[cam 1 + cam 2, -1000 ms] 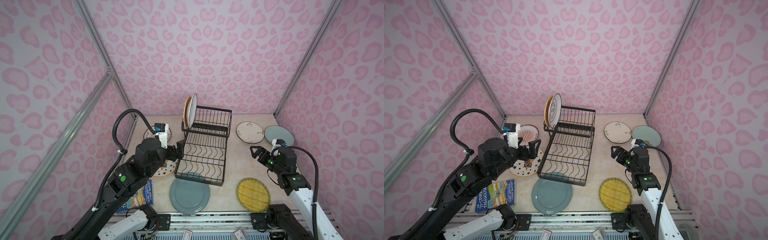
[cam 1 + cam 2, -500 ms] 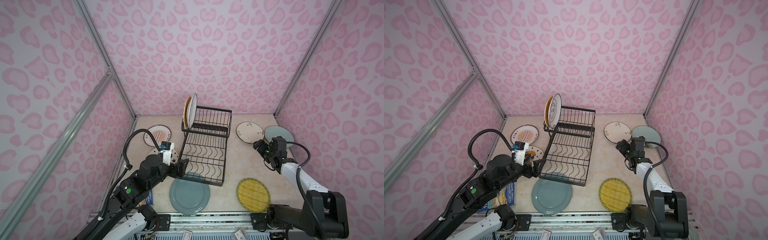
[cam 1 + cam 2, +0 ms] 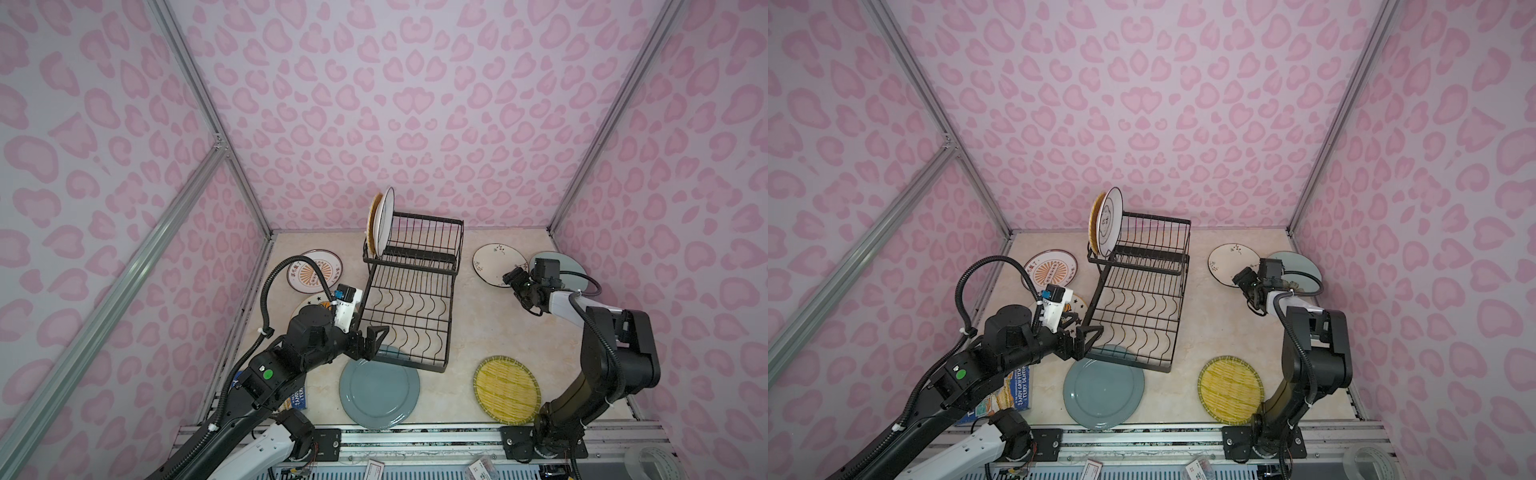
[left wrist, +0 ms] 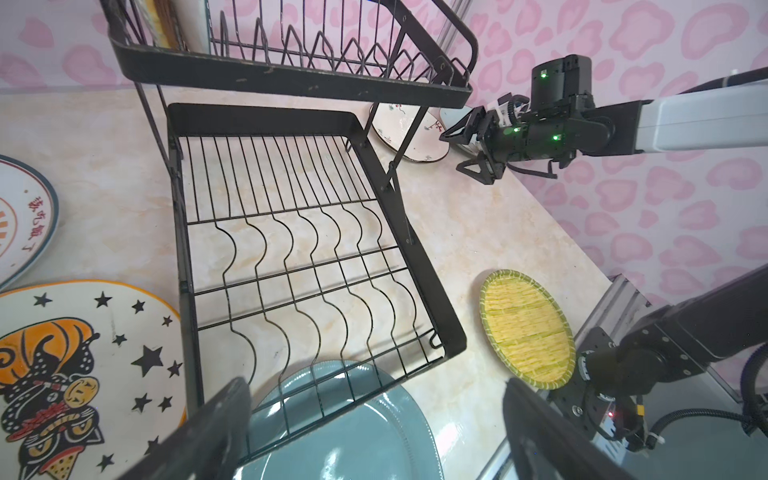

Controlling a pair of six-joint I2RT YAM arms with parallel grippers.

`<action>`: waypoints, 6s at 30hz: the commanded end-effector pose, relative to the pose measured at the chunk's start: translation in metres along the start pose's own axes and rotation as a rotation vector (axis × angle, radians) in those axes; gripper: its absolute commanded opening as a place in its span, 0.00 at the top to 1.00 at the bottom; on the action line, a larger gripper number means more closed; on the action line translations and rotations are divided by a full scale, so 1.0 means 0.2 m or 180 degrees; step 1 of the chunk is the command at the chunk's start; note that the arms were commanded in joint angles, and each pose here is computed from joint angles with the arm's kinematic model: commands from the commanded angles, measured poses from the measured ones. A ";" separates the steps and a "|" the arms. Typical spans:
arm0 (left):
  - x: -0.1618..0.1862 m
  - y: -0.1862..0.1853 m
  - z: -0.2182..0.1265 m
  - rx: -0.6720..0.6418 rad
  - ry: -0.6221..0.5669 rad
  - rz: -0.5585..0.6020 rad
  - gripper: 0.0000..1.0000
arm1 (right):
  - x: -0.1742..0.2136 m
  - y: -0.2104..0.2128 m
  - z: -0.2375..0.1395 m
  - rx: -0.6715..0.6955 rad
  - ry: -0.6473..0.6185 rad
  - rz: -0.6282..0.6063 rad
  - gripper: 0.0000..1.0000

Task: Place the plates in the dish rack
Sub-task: 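Grasp the rim of the white berry plate with the right gripper, then slide the berry plate toward the rack with the right gripper while the left gripper approaches, then grasp the berry plate rim with the left gripper beside the right gripper, then open the right gripper and withdraw it while the left gripper lifts the berry plate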

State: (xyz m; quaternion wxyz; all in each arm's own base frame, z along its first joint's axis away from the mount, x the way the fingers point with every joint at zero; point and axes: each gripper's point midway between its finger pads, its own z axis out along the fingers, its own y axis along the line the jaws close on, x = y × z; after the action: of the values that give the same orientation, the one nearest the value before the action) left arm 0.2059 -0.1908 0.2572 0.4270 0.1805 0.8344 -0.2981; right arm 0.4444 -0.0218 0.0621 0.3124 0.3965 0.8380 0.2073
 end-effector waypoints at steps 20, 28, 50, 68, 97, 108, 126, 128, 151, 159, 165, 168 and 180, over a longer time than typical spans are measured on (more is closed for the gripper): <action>-0.04 -0.03 0.01 0.0213 -0.0056 -0.0092 0.02 | -0.11 -0.10 0.29 -0.0100 0.0142 0.0708 0.35; -0.05 -0.01 0.00 0.0158 -0.0064 -0.0103 0.01 | -0.09 -0.18 0.33 -0.0133 0.0196 0.0904 0.69; -0.10 0.07 -0.10 -0.0167 -0.0362 -0.0037 0.01 | -0.13 0.06 0.11 -0.0736 0.0024 0.0877 1.00; -0.09 0.12 -0.07 -0.0340 -0.0317 -0.0062 0.01 | 0.04 0.02 -0.53 -0.1177 -0.0160 0.0446 1.00; 0.19 -0.10 0.32 0.0438 0.0046 -0.1036 0.02 | 0.47 0.09 -1.10 -0.1724 0.0141 -0.0098 1.00; 0.18 -0.29 0.54 0.0792 0.0197 -0.1155 0.02 | 0.74 0.16 -1.06 -0.1783 0.0488 -0.0422 1.00; 0.17 -0.37 0.85 0.0785 0.0407 -0.1568 0.41 | 0.81 0.21 -1.12 -0.1961 0.0574 -0.0424 1.00; 0.18 -0.34 0.86 0.0676 0.0401 -0.1579 0.43 | 0.81 0.20 -1.12 -0.1961 0.0559 -0.0428 1.00; 0.18 -0.32 0.92 0.0853 0.0486 -0.1754 0.48 | 0.81 0.26 -1.15 -0.2133 0.0600 -0.0370 1.00; 0.16 -0.37 0.93 0.1160 0.0437 -0.1870 0.77 | 0.82 0.26 -1.16 -0.2139 0.0622 -0.0370 1.00; 0.10 -0.43 0.90 0.1442 0.0367 -0.2011 0.96 | 0.82 0.29 -1.18 -0.2226 0.0658 -0.0351 1.00; 0.06 -0.46 0.86 0.1596 0.0278 -0.2057 0.97 | 0.81 0.30 -1.20 -0.2215 0.0633 -0.0326 1.00; 0.06 -0.44 0.76 0.1401 0.0225 -0.1919 0.97 | 0.68 0.35 -1.40 -0.2048 0.0236 -0.0485 0.38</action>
State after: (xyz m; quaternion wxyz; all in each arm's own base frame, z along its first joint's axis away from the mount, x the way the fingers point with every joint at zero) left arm 0.2490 -0.3571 0.2014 0.2270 -0.0146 0.7821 -0.5801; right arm 0.2196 0.1084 0.2352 0.3612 0.2193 0.7760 0.4682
